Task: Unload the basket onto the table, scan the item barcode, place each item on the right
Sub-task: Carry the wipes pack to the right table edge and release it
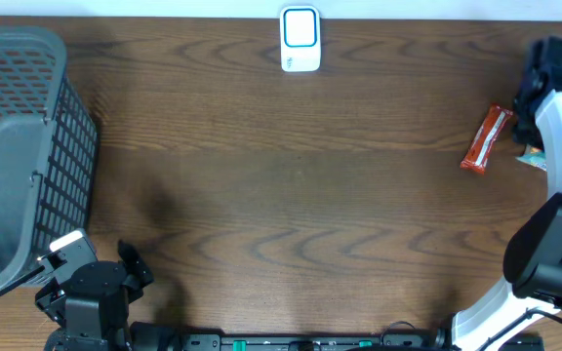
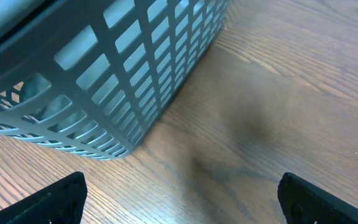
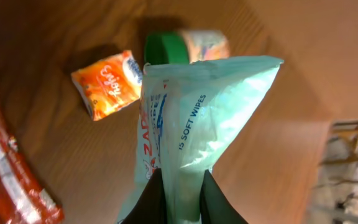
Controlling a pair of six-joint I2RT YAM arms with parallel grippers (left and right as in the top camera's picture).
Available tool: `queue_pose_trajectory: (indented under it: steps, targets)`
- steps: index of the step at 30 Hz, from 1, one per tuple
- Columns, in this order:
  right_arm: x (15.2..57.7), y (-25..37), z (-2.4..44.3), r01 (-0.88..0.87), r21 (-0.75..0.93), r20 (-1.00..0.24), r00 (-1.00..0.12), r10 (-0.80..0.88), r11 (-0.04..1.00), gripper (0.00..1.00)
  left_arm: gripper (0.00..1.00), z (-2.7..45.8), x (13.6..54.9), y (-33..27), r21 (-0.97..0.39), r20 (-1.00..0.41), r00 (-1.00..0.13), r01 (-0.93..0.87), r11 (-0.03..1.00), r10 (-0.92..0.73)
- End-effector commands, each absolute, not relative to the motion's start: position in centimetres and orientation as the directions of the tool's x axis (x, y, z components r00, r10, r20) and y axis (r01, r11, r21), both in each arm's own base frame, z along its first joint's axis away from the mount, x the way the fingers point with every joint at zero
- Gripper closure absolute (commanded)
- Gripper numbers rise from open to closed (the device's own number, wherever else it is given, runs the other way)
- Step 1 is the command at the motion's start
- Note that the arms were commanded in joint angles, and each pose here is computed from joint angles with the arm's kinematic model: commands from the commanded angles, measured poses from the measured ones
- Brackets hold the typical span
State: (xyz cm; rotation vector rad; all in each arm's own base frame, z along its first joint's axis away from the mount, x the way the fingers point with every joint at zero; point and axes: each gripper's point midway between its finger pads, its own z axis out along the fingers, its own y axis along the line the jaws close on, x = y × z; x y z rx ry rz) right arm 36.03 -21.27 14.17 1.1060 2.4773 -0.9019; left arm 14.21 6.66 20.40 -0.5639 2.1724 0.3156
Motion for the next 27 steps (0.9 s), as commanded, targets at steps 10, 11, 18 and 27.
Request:
queue_pose_trajectory:
  steps: [10,11,18,27]
  targets:
    - [42.0,-17.5,15.2,0.728,-0.018,-0.502,-0.599,0.624,0.685,0.01,0.02,20.6,14.2,6.8,0.025,-0.796,-0.531,-0.509,0.861,-0.29]
    - [42.5,-16.9,16.2,0.715,0.023,-0.5,-0.596,0.628,0.698,0.01,0.02,20.6,14.2,6.8,0.025,-0.796,-0.531,-0.509,0.861,-0.29]
    - [43.4,-11.5,26.7,0.544,0.327,-0.528,-0.573,0.627,0.773,0.01,0.02,20.6,14.2,6.8,0.025,-0.796,-0.531,-0.509,0.861,-0.29]
    - [35.5,-7.2,43.1,0.336,0.421,-0.776,-0.348,0.526,0.843,0.01,0.02,20.6,14.2,6.8,0.025,-0.796,-0.531,-0.509,0.861,-0.291]
